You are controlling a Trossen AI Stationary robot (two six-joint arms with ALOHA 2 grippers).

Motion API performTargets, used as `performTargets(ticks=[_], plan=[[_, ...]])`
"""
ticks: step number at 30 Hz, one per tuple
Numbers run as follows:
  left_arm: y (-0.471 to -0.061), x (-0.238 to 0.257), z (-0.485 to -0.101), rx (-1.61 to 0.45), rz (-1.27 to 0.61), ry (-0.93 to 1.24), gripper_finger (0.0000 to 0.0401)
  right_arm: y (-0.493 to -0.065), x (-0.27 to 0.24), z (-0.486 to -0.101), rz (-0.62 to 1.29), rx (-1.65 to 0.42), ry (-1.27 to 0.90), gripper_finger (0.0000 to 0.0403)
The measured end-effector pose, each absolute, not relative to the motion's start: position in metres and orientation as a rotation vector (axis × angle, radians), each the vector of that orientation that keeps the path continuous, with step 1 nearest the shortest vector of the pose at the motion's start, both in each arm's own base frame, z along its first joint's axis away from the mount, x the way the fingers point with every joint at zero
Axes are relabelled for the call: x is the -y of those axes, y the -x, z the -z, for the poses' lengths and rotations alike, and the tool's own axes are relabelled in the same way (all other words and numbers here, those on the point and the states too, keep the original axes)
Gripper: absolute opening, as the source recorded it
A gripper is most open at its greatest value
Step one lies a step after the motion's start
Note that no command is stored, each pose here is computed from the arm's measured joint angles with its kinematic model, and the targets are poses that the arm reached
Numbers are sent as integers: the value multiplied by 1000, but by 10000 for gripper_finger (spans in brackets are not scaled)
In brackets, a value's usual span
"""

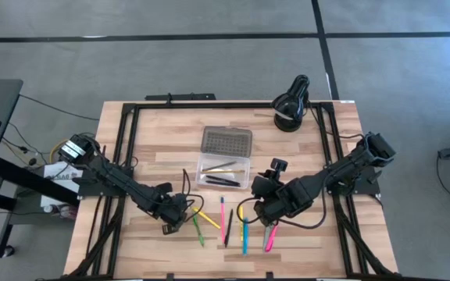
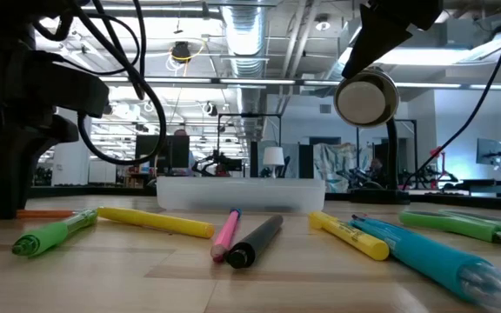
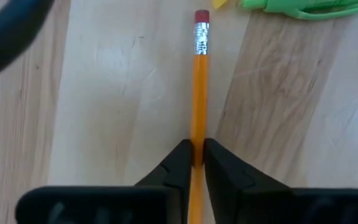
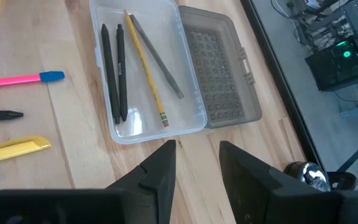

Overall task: Pick & place school supplies into a supply box
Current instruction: Put the orange pencil into the transparent supply box

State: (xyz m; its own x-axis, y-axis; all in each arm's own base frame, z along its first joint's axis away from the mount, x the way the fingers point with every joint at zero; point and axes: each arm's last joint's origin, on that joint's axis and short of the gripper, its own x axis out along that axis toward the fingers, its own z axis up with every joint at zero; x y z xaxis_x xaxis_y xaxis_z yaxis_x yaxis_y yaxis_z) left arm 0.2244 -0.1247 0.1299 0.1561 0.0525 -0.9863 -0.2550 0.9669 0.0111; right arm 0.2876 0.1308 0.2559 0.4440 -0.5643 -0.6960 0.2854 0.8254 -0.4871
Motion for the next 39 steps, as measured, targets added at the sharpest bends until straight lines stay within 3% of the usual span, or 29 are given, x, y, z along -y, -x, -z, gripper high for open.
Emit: performTargets(ticks=[25, 33, 39], plan=[[-229, 134, -147, -1448, -162, 57, 11, -288, -130, -256, 535, -981, 327, 118], [-237, 139, -161, -1382, -164, 13, 11, -287, -130, -256, 535, -984, 330, 118], [-246, 137, -177, -1265, -275, -84, 11, -287, -130, -256, 535, -985, 330, 118]])
